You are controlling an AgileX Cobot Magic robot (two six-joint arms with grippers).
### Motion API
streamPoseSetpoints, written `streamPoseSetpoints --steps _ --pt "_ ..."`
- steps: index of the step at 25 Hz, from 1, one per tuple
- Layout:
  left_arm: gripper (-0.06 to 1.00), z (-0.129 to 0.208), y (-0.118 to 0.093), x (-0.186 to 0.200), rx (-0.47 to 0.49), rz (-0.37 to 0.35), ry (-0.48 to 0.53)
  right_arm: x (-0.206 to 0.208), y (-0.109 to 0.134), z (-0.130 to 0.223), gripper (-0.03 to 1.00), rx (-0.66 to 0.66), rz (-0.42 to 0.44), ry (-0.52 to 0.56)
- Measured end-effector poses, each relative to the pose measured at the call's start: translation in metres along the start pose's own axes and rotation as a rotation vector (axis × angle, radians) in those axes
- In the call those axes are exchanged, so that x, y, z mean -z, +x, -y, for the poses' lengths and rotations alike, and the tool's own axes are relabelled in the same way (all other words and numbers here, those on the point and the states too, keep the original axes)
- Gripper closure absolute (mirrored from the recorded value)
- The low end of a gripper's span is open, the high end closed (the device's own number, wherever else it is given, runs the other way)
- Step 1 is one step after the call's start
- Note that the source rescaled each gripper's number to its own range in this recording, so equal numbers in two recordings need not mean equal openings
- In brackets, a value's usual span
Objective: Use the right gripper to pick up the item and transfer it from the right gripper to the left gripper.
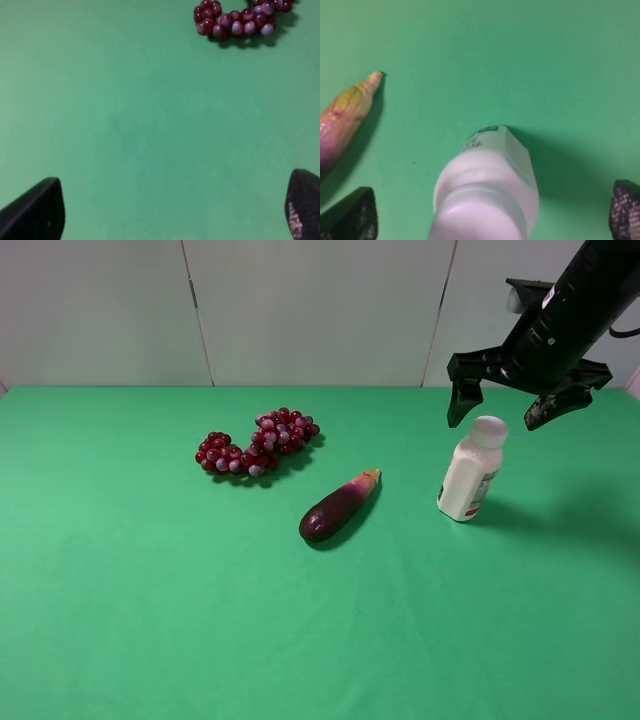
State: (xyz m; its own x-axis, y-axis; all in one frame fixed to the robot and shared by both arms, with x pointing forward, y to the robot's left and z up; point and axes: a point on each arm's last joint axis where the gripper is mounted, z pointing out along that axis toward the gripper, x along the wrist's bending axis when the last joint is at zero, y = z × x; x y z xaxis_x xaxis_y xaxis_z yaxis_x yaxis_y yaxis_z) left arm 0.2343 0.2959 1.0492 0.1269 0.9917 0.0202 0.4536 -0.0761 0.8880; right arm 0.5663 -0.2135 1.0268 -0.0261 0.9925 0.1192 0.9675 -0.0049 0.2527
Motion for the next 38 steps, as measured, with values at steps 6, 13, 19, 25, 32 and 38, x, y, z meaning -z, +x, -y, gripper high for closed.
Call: streamPoseSetpoints --steps 6,13,19,25,32,38 --pt "0.21 0.0 0.0 0.0 0.0 0.0 0.0 -0.016 -0.001 0.0 -0.03 -0.002 0.014 0.056" --pt "0.21 0.0 0.0 0.0 0.0 0.0 0.0 -0.036 -0.002 -0.001 -0.03 0.011 0.04 0.108" --pt "0.21 0.0 0.0 0.0 0.0 0.0 0.0 -0.046 -0.005 -0.001 -0.03 0.032 0.075 0.126" --pt "0.21 0.0 0.0 0.0 0.0 0.0 0.0 -0.059 -0.006 -0.002 -0.03 0.032 0.081 0.148" --pt "0.21 0.0 0.0 0.0 0.0 0.0 0.0 -0.059 -0.004 -0.003 -0.03 0.018 0.06 0.138" --pt "0.21 0.0 0.0 0.0 0.0 0.0 0.0 -0.059 -0.002 -0.002 0.86 0.002 0.042 0.149"
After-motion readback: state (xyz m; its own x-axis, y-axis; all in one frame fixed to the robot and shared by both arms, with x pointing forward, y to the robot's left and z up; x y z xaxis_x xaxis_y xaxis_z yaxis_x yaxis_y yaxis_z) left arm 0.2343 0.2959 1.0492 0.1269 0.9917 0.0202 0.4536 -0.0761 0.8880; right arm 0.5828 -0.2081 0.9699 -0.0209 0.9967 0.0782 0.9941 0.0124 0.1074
